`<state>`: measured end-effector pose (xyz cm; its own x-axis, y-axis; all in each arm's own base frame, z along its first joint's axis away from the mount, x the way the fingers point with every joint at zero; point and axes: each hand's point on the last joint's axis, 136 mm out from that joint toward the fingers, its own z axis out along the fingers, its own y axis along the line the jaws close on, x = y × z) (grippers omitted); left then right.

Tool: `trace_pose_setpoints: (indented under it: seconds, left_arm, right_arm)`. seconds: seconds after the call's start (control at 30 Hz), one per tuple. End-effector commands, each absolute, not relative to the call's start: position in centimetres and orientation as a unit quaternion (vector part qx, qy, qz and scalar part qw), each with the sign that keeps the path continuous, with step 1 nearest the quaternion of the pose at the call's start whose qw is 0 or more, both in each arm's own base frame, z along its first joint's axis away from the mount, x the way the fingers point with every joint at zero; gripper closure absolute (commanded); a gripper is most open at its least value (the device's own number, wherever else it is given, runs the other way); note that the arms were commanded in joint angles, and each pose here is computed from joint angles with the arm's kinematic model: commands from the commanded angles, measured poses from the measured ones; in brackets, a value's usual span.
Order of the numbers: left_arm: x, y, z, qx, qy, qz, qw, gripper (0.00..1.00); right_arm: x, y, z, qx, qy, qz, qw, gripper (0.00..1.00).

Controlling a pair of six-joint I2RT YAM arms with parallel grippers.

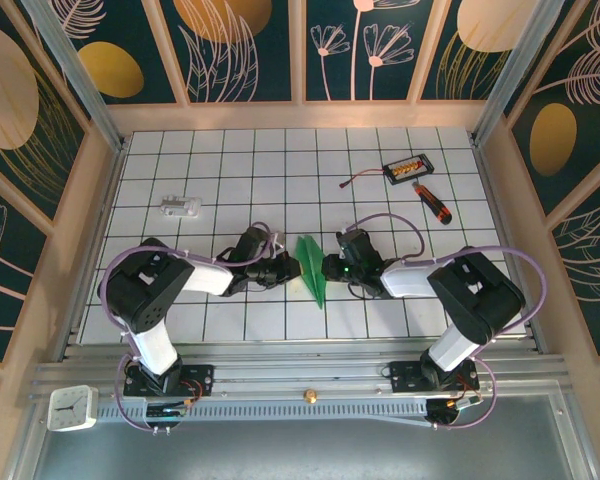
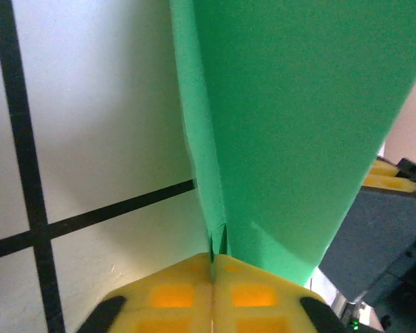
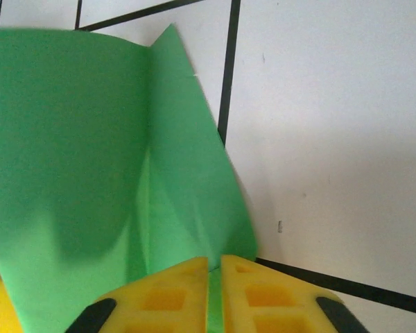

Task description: Fold a paper plane with a square sheet of paper (pick it up from the middle)

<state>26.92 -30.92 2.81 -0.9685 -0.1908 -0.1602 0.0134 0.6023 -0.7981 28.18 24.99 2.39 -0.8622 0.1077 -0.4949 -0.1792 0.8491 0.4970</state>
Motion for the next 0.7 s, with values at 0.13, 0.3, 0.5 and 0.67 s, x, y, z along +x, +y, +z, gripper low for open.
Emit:
trace_pose_setpoints:
  seconds: [0.13, 0.3, 0.5, 0.67]
  left_arm:
    - [27.9, -31.4, 5.1, -0.048, 0.875, -0.46, 0.143, 1.0]
    - [27.9, -31.4, 5.2, -0.046, 0.875, -0.461, 0.142, 1.0]
    - [27.6, -31.5, 4.9, -0.041, 0.877, -0.459, 0.134, 1.0]
    - [27.3, -31.4, 4.7, -0.034, 0.88, -0.457, 0.129, 1.0]
  right_arm:
    - [28.2, 26.3, 8.1, -0.051, 0.89, 0.32, 0.321, 0.68]
    - [28.5, 27.9, 8.8, -0.067, 0.884, 0.32, 0.333, 0.61]
    - [30.5, 28.8, 7.3, -0.07, 0.897, 0.283, 0.331, 0.58]
    - [31.9, 28.3, 5.5, -0.05, 0.915, 0.246, 0.316, 0.62]
